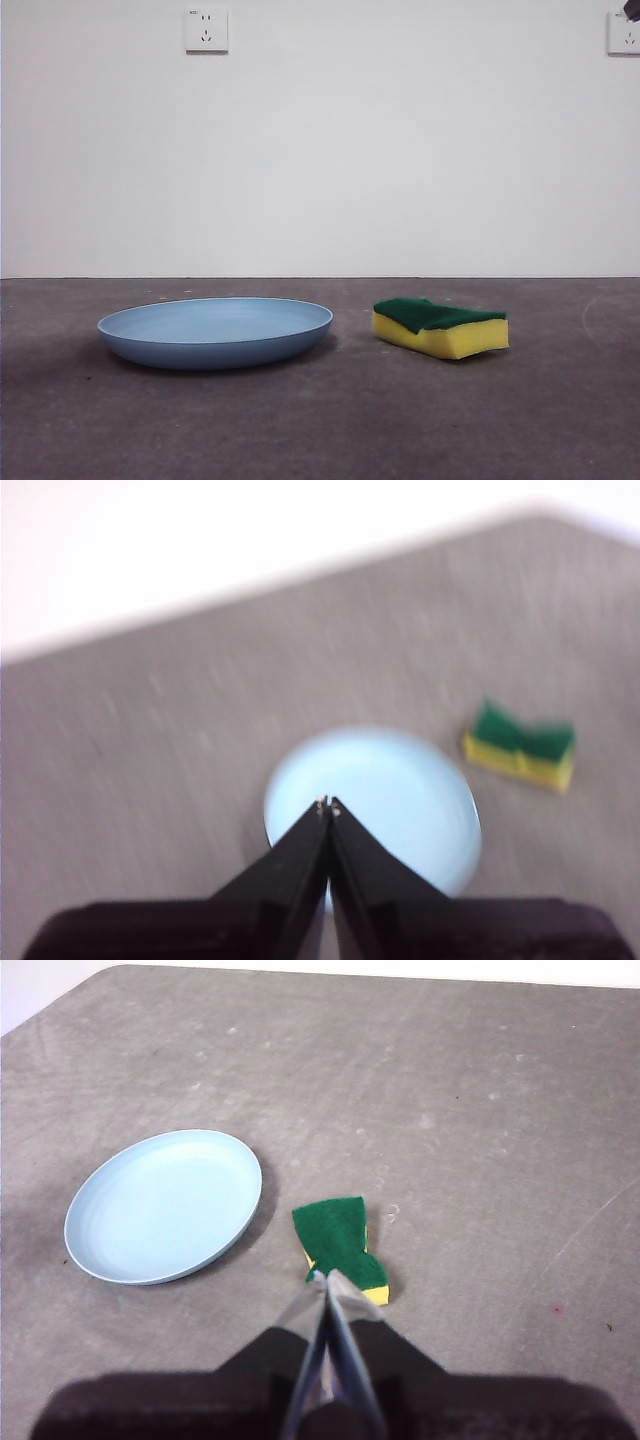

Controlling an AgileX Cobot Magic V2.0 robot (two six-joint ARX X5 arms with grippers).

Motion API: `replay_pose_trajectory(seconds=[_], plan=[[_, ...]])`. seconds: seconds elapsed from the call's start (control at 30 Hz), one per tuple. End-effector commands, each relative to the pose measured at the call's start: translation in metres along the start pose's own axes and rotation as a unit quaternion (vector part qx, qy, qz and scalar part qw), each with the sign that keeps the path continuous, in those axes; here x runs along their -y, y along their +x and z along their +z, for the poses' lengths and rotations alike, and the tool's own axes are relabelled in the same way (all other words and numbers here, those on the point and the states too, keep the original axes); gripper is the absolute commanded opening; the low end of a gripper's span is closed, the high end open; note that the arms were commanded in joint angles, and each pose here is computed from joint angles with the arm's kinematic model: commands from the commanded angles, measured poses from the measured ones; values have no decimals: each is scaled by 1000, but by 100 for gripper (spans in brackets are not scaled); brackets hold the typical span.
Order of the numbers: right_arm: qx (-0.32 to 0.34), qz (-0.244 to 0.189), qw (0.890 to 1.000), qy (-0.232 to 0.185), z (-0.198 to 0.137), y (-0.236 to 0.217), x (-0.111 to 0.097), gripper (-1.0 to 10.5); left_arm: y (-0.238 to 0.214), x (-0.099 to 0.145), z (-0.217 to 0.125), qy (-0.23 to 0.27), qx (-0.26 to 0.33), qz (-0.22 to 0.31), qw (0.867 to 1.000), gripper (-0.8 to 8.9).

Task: Pick up the plate,pick up the cloth,clean the plate with the cloth

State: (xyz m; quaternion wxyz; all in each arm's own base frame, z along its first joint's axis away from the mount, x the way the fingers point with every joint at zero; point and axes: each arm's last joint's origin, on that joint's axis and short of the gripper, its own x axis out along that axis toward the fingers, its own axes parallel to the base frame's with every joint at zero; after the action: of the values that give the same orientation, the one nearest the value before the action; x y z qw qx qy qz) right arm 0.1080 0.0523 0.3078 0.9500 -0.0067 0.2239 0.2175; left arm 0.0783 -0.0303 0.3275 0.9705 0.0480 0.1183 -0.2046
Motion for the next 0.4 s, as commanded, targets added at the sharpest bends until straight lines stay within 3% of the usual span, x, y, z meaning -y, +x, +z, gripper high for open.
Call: replay_pose_trajectory(seconds=[0.03, 0.4], plan=[[0, -1, 1000, 4, -1, 1, 0, 1, -4, -3, -8, 4, 48, 11, 999, -3], [0, -1, 1000, 4, -1, 1, 0, 1, 14, -17, -83, -13, 58, 115, 992, -3]])
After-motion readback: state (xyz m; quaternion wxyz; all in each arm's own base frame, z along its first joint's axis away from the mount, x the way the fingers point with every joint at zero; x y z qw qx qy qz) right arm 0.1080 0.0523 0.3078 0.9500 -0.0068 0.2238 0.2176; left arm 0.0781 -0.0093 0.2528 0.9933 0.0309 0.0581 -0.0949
